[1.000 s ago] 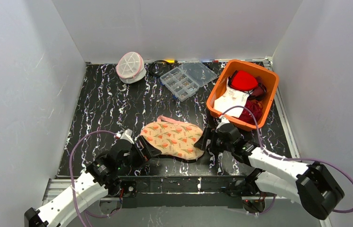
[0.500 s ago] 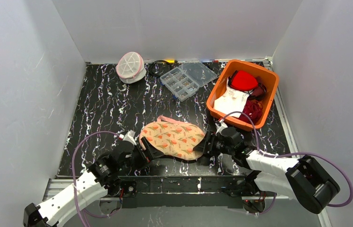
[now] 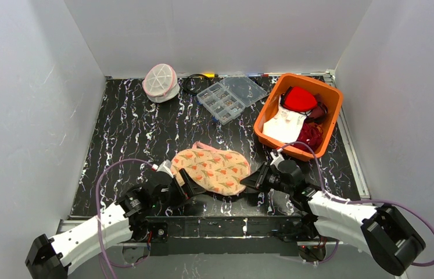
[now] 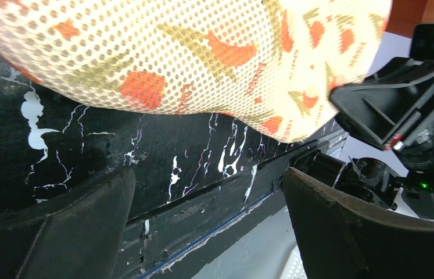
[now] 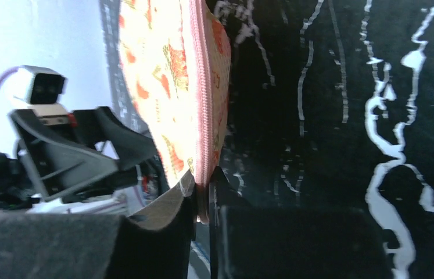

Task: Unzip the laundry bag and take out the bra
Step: Pick up the laundry bag at the center of the board.

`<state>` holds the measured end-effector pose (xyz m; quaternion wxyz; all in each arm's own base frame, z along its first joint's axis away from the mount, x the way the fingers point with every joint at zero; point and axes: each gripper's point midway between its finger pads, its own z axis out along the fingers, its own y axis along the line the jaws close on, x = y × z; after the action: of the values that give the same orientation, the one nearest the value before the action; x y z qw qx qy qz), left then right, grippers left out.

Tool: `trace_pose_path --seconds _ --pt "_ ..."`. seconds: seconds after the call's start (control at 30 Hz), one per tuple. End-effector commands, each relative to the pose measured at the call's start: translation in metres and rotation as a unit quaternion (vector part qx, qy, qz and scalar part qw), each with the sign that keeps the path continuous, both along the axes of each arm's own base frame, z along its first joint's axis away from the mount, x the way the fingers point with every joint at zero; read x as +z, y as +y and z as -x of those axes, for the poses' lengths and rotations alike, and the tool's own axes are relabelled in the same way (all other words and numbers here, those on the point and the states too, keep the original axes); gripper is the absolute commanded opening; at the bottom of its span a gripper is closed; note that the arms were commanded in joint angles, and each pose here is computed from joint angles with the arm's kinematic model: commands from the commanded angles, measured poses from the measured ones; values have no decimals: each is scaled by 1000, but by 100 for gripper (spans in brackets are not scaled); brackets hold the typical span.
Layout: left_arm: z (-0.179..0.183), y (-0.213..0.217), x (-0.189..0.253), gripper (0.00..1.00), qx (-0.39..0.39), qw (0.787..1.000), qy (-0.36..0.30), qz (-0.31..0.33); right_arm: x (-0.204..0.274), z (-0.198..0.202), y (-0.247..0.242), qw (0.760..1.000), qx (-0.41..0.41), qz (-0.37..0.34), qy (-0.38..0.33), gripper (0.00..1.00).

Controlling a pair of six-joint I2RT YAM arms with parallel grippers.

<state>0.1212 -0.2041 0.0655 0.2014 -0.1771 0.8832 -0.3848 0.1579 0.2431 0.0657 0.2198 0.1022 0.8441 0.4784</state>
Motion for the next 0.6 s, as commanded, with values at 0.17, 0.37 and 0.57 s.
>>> trace_pose_path --seconds 0.17,0.37,0.57 --pt "-17 -25 29 98 21 1000 -19 13 66 -18 18 996 -37 -86 4 1" --pt "-24 -40 40 98 60 997 -18 42 67 -16 18 991 -79 -98 40 1" --pt "-36 -48 47 98 108 991 -26 73 71 -13 23 983 -117 -125 59 1"
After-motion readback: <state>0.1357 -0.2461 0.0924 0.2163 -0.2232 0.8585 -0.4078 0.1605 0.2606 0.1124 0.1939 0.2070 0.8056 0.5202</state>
